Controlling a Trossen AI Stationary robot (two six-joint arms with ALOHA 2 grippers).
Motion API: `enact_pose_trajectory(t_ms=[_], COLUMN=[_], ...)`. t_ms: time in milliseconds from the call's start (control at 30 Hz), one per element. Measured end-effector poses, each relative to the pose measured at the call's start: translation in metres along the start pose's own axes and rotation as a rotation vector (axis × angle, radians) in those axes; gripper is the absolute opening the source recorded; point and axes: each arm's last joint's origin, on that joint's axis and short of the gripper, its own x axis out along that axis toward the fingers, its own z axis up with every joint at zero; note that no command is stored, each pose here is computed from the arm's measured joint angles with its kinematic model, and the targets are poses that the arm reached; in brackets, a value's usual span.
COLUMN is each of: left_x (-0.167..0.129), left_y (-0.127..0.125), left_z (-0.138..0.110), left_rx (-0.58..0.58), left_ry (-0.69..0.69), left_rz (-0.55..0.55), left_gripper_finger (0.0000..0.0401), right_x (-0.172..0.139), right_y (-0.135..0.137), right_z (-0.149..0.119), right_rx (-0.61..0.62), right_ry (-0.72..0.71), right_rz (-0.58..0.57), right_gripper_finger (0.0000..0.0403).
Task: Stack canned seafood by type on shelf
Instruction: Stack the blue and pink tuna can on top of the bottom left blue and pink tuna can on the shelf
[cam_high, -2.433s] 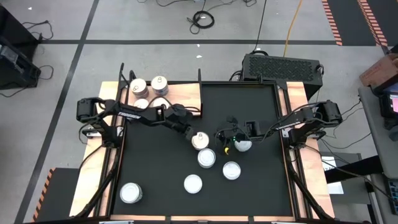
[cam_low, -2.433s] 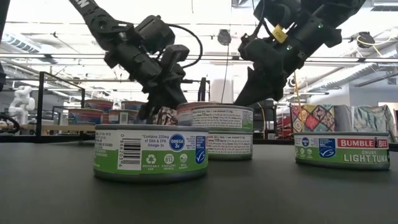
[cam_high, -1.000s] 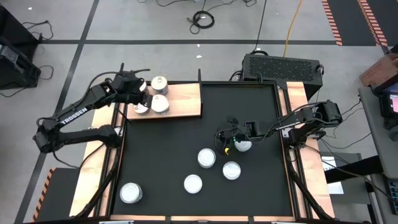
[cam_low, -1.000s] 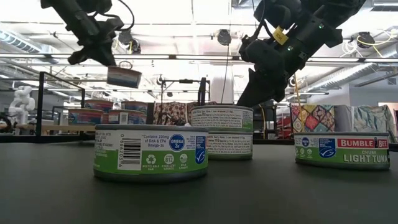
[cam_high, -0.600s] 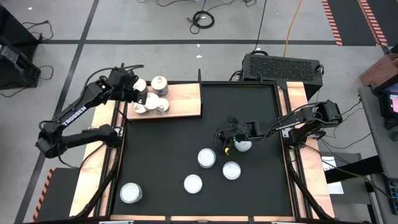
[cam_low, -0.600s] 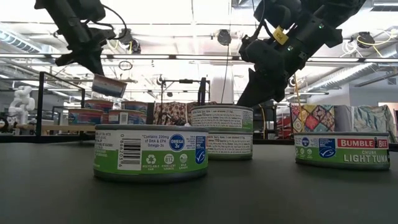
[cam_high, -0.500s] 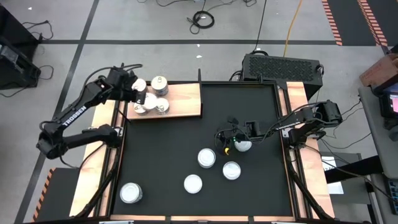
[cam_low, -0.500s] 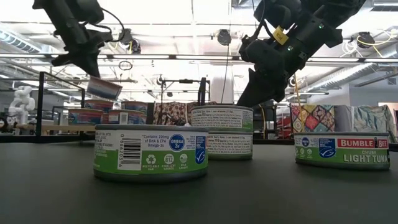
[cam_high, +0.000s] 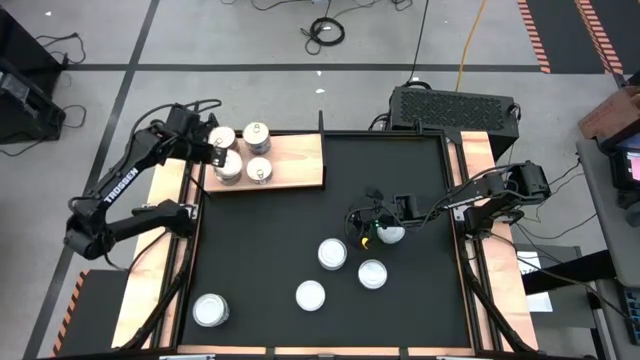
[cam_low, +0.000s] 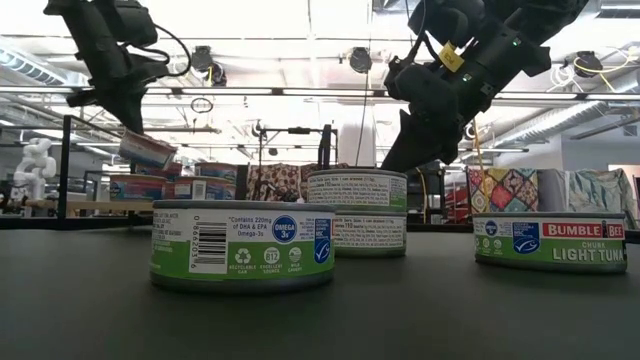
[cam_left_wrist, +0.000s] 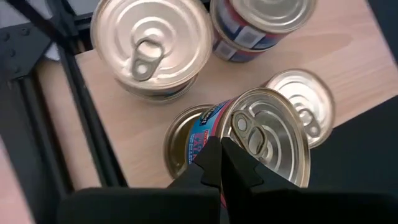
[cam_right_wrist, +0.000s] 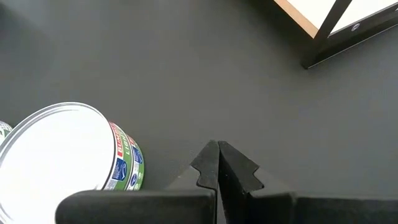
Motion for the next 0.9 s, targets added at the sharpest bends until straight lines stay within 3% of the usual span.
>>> enact_pose_trajectory(t_ms=[900], left_x=[0.013], left_y=[0.008], left_z=[0.000], left_rx=[0.013], left_ry=[0.052], left_rz=[0.045], left_gripper_finger=[0.0000], right_x=[0.000], right_y=[0.000], right_z=[0.000], right_rx=[0.008], right_ry=[0.000], right_rz=[0.000], right_gripper_finger=[0.0000])
